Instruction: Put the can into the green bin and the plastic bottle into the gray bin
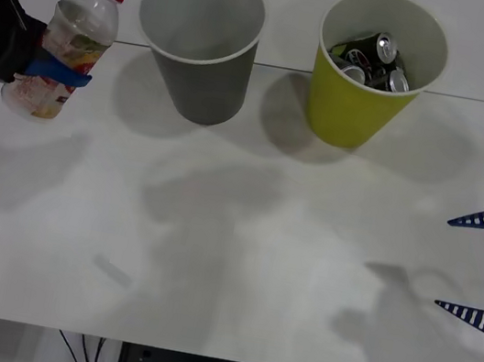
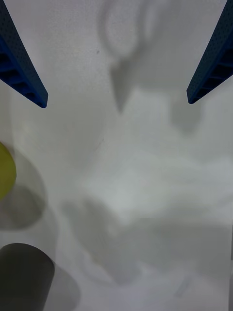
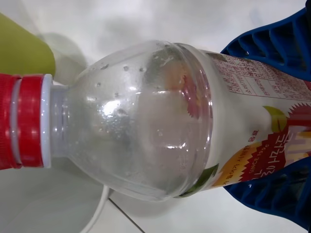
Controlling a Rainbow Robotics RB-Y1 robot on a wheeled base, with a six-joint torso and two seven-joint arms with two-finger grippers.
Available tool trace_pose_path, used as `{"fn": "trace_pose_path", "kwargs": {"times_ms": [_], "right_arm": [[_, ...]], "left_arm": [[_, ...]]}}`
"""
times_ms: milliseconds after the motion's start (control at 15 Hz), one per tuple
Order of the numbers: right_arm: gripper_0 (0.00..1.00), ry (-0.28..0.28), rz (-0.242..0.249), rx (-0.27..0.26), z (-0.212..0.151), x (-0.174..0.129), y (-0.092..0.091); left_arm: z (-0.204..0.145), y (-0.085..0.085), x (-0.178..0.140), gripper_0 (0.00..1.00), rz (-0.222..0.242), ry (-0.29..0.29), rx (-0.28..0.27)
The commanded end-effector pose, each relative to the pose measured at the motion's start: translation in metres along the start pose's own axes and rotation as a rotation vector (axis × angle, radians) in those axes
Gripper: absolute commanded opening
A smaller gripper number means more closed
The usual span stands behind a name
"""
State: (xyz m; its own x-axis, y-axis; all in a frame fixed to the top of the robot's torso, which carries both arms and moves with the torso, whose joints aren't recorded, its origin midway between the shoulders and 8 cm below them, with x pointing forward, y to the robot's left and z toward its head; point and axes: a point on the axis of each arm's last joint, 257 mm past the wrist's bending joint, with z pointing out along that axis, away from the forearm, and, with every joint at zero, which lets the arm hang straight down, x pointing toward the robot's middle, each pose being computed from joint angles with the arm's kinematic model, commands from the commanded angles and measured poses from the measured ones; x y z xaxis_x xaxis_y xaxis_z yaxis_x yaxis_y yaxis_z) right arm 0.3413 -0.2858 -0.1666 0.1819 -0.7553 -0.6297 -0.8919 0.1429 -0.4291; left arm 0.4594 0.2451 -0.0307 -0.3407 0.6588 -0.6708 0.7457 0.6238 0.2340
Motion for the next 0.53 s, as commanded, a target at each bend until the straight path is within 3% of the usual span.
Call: {"fn": "trace_pose_path", "kwargs": {"times_ms": [67, 333, 533], "right_arm": [[1.0, 0.0, 0.0, 0.0, 0.0, 0.0, 0.0], [1.0, 0.0, 0.0, 0.0, 0.0, 0.0, 0.0], [1.0, 0.0, 0.0, 0.0, 0.0, 0.0, 0.0]], "left_arm": [[-0.007, 0.012, -0.025, 0.0, 0.043, 0.049, 0.0], [-0.005, 0.027, -0.066, 0.0, 0.064, 0.057, -0.009], [-0.002, 0.04, -0.098, 0.0, 0.012, 0.018, 0.01]]}}
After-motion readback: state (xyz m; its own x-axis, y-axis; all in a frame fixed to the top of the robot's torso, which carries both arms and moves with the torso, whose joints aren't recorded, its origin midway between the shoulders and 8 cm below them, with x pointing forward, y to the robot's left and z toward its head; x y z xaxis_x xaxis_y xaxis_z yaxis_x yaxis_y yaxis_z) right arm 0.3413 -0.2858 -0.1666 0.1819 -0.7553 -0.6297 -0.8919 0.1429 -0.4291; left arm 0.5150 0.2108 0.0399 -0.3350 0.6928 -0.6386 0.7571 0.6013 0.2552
